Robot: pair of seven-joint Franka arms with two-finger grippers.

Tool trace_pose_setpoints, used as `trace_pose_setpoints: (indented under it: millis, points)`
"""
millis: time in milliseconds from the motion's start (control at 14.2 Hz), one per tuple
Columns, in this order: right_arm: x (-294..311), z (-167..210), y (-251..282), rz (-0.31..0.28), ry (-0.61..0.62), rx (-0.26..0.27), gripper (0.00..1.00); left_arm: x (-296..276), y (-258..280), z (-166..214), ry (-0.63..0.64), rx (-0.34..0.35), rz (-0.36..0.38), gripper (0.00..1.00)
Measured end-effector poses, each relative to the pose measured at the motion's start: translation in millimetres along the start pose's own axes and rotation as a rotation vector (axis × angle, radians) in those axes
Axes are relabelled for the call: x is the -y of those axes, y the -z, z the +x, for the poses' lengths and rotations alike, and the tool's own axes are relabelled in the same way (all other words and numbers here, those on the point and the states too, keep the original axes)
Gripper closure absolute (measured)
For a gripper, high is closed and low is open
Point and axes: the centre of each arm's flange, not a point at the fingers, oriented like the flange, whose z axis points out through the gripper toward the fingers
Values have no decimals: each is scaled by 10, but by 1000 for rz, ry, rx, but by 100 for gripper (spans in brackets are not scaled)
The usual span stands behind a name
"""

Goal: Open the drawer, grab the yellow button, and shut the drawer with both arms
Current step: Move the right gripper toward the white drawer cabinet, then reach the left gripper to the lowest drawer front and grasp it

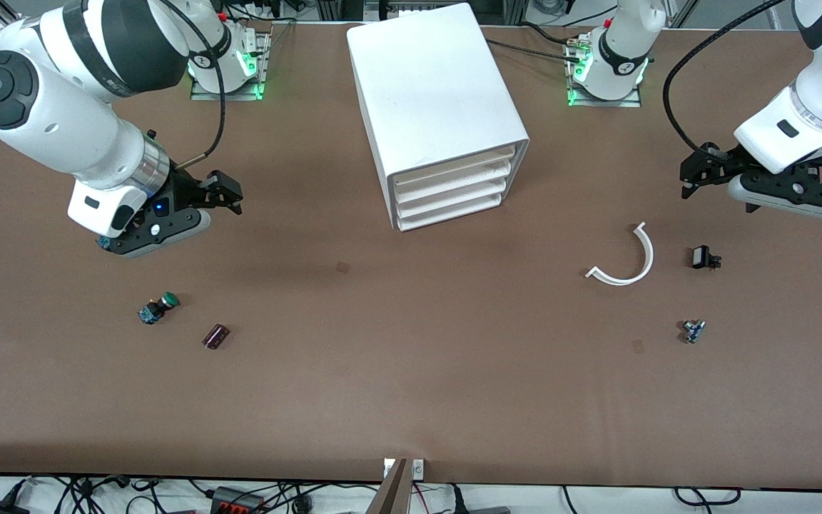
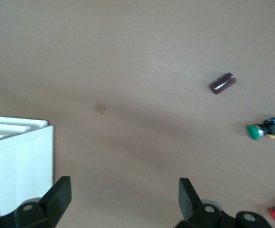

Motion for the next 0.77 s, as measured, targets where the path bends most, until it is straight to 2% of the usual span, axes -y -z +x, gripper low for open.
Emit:
trace_pose_setpoints:
  millis: [211,421,632,772]
  points:
    - [33,35,6,25,-3,-9,0,-158,-68,-64,-13,72,-58,0]
    - [37,47,43,26,-2,-17,0,-393,-189,-42,-26,114,-167,0]
    - [38,48,45,26,-2,-17,0,-678,-536,80,-49,184,-262,0]
    - [38,50,37,26,-2,-16,0,-868,-744,158,-46,218,-366,0]
